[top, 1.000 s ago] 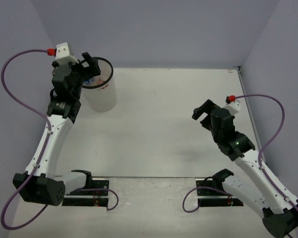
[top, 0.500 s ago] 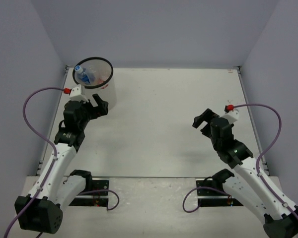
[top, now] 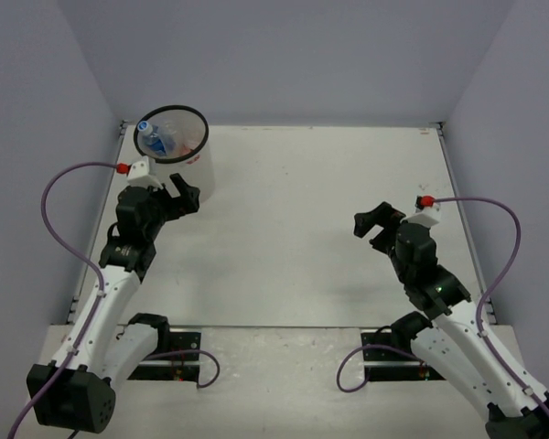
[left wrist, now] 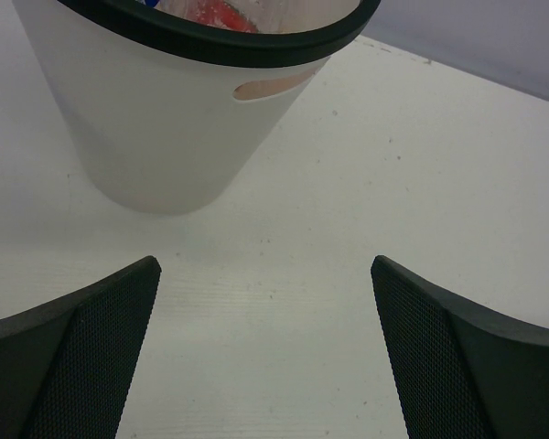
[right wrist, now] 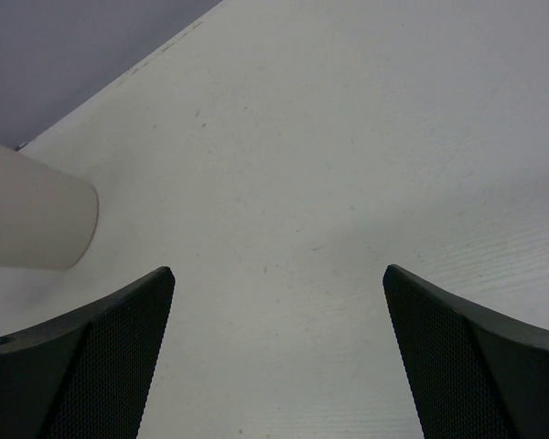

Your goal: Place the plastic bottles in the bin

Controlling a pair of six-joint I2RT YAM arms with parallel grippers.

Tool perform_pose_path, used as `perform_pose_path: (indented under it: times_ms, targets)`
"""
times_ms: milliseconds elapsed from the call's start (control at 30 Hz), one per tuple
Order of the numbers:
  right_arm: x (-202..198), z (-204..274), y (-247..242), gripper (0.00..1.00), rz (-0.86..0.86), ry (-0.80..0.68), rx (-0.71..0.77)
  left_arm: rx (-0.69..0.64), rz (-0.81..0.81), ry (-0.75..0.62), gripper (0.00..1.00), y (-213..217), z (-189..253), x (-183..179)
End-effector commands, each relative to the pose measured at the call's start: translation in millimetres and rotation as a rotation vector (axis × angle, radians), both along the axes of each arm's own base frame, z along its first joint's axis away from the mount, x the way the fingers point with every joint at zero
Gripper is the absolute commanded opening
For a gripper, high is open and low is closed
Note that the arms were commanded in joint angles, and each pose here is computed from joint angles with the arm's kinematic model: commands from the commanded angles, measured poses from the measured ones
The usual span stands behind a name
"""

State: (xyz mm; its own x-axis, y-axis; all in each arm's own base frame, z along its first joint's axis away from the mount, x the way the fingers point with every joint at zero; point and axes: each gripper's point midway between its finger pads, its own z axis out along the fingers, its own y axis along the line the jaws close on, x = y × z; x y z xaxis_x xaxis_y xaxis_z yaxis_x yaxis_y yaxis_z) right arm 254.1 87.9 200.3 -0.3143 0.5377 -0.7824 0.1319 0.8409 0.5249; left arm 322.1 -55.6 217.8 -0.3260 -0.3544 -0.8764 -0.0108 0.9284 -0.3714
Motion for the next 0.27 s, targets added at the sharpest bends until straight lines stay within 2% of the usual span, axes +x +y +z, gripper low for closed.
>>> perform_pose_path:
  times_ms: [0,233]
  targets:
    - [3.0,22.6,17.0,0.99,0.093,-0.085,0.037,-0.019,-0.004,-0.042,1.00,-1.7,13.8,3.6]
    - [2.7,20.2,16.1,0.99,0.089,-0.082,0.034,-0.010,0.026,-0.039,1.00,3.7,12.4,4.3]
